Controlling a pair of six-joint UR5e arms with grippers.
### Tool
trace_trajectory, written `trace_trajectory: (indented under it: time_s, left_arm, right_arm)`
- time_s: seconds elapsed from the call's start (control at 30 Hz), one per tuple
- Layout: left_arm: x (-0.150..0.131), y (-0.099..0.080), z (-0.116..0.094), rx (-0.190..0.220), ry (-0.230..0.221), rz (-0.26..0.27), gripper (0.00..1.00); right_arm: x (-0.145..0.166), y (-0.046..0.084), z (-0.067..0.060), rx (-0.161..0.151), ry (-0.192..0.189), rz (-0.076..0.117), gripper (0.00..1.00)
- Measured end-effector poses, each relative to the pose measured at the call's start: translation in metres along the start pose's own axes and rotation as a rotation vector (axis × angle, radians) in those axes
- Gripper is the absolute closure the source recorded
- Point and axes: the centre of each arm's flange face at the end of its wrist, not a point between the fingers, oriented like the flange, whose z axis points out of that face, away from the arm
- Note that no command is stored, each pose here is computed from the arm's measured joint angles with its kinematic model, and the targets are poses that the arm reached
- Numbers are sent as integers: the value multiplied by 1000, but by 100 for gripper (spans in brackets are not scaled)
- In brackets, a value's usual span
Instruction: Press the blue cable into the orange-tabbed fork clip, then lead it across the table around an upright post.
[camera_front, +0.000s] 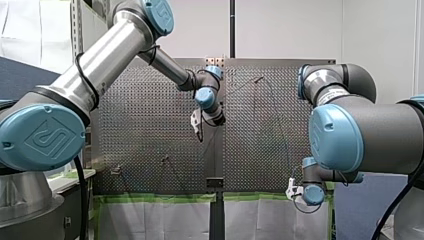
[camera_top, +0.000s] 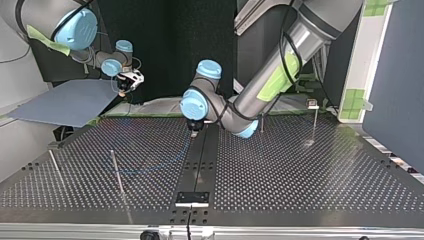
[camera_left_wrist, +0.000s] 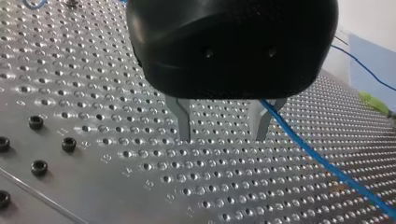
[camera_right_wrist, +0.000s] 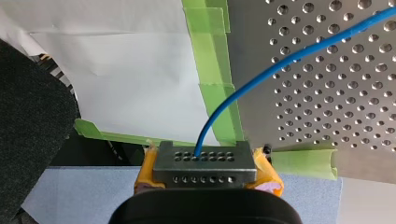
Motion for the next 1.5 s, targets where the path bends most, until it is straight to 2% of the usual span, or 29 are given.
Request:
trace_trajectory:
  time_s: [0.03, 0.1, 0.23, 0.43, 0.57, 0.67, 0.83, 1.13, 1.4, 1.5]
  left_arm:
    - [0, 1, 0, 0, 5, 1, 2]
    - [0, 2, -1, -4, 19, 4, 0]
    - [1, 6, -5, -31, 45, 13, 0]
    - [2, 11, -11, -86, 61, 19, 0]
    - [-2, 9, -22, -111, 55, 23, 0]
    - [-8, 8, -31, -110, 42, 16, 0]
    - [-14, 3, -50, -65, 41, 7, 0]
    - [-9, -17, -94, 29, 107, 20, 0]
    - [-6, -32, -107, 108, 142, 11, 0]
    - [-15, -38, -111, 147, 132, 11, 0]
  right_arm:
    - [0, 0, 0, 0, 0, 0, 100]
    - [0, 0, 0, 2, 0, 2, 100]
    - [0, -1, 0, 6, -1, 5, 100]
    - [0, -1, 0, 9, -2, 7, 100]
    - [0, -1, 0, 10, -3, 7, 100]
    - [0, -1, 0, 10, -3, 9, 100]
    - [0, -1, 0, 10, -3, 10, 100]
    - [-1, -1, -1, 11, -6, 11, 100]
    - [-1, -1, 0, 13, -6, 15, 100]
    - [0, -1, 0, 15, -6, 17, 100]
